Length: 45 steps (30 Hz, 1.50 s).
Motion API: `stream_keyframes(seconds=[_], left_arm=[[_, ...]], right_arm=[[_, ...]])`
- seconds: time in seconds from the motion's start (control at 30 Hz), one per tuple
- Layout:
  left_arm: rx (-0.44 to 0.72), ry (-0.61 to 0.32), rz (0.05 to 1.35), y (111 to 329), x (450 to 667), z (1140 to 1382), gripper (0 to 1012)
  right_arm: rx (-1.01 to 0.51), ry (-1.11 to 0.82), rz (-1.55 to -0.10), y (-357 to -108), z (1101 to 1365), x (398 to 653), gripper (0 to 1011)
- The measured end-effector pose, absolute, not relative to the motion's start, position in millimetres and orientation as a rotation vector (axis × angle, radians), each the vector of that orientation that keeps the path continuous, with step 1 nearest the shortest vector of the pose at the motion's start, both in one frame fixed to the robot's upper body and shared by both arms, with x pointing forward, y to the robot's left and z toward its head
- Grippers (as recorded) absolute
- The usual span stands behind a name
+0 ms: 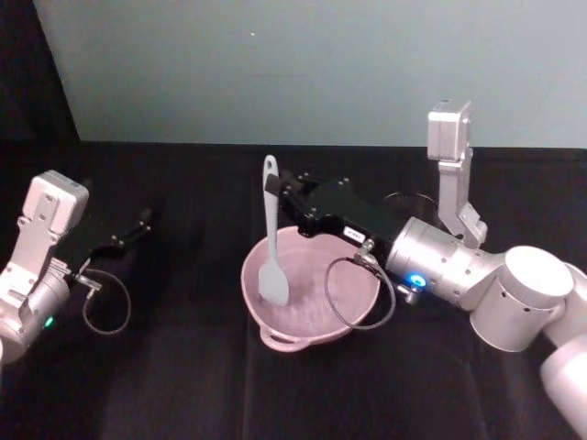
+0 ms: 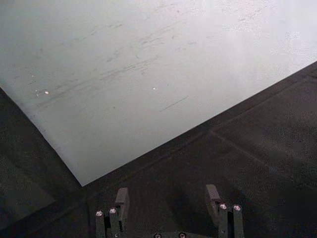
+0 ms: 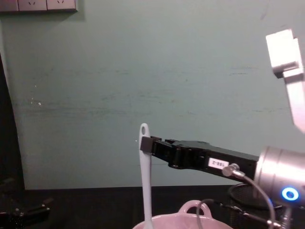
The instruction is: Use the one hand to pick up the spoon and stir the clear water in the bowl.
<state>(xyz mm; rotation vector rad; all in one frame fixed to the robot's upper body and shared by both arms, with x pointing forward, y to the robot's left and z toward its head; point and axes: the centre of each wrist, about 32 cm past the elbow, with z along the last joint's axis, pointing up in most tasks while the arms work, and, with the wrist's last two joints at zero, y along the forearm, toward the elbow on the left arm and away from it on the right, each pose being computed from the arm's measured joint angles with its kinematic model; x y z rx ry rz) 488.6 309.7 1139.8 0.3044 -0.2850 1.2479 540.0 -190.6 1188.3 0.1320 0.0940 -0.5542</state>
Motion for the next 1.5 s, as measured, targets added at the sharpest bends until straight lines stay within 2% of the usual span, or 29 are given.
stream_keyframes(seconds=[0.2,0.43,0.67,0.83,1.03,1.23,1.5], left_arm=[[0.304,-0.285,1.248,309.7,488.6,1139.8,1011],[0.305,-0.285,1.248,309.7,488.6,1139.8,1011],[0.304,-0.285,1.248,309.6,488.6,1139.8,1011],[0.304,-0.285,1.248,309.6,488.6,1139.8,1011],[0.304,-0.285,1.248,309.7,488.6,1139.8,1011],[0.304,-0.285,1.248,309.7,488.6,1139.8,1011],[0.304,-0.285,1.248,309.7,488.6,1139.8,1011]], right_arm=[[0.137,0.096,-0.556,-183.8,1187.0,551.7,113],[0.126,0.104,-0.591,-188.0,1181.4,567.1,113],[0.127,0.085,-0.678,-209.9,1178.3,574.6,113],[0.129,0.067,-0.731,-230.5,1179.4,568.5,113],[0.117,0.058,-0.737,-240.3,1182.8,557.8,113],[0.098,0.06,-0.69,-232.0,1185.3,547.7,113],[0.091,0.066,-0.57,-200.0,1187.8,535.1,113]])
